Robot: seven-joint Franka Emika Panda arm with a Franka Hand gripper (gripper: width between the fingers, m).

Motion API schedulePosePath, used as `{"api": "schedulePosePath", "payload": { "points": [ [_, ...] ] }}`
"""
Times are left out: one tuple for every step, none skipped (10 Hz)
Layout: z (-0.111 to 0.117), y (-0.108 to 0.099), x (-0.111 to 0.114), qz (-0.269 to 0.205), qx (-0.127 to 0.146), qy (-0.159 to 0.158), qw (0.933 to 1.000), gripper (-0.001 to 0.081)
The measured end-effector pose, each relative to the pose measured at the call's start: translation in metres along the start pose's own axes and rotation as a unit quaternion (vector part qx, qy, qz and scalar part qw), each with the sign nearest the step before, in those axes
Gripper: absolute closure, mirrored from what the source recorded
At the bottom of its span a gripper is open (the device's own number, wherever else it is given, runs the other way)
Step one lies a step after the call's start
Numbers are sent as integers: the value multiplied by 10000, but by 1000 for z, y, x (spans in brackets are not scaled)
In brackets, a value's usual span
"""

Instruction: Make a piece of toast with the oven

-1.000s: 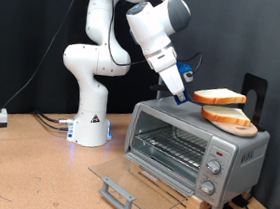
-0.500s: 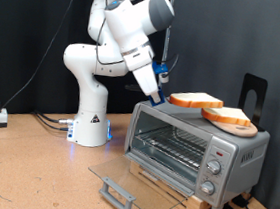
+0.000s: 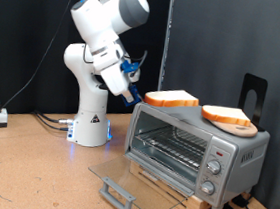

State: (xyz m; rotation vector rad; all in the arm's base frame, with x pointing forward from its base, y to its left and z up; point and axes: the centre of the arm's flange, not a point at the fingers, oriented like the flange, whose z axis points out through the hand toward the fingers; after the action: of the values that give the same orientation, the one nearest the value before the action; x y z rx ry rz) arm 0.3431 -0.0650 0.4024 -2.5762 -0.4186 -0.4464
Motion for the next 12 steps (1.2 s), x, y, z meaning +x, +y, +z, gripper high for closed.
{"api": "schedulePosePath", "payload": {
  "points": [
    [-7, 13, -5, 106, -38, 39, 9999, 410],
    [-14, 25, -9, 191, -79, 71, 9998, 410],
    [-21, 37, -12, 231, -108, 103, 9996, 410],
    [-27, 49, -15, 258, -124, 125, 9995, 410],
    [-34, 62, -18, 291, -143, 156, 9994, 410],
    [-40, 74, -21, 351, -179, 154, 9991, 410],
    [-41, 84, -20, 391, -136, 117, 9991, 410],
    [-40, 83, -21, 393, -129, 106, 9991, 410],
    [-38, 84, -23, 263, -133, 72, 9995, 410],
    [-35, 88, -27, 76, -187, -25, 9998, 410],
    [-32, 95, -30, -57, -277, -158, 9995, 410],
    [-27, 104, -33, -161, -371, -279, 9988, 410]
  ]
}}
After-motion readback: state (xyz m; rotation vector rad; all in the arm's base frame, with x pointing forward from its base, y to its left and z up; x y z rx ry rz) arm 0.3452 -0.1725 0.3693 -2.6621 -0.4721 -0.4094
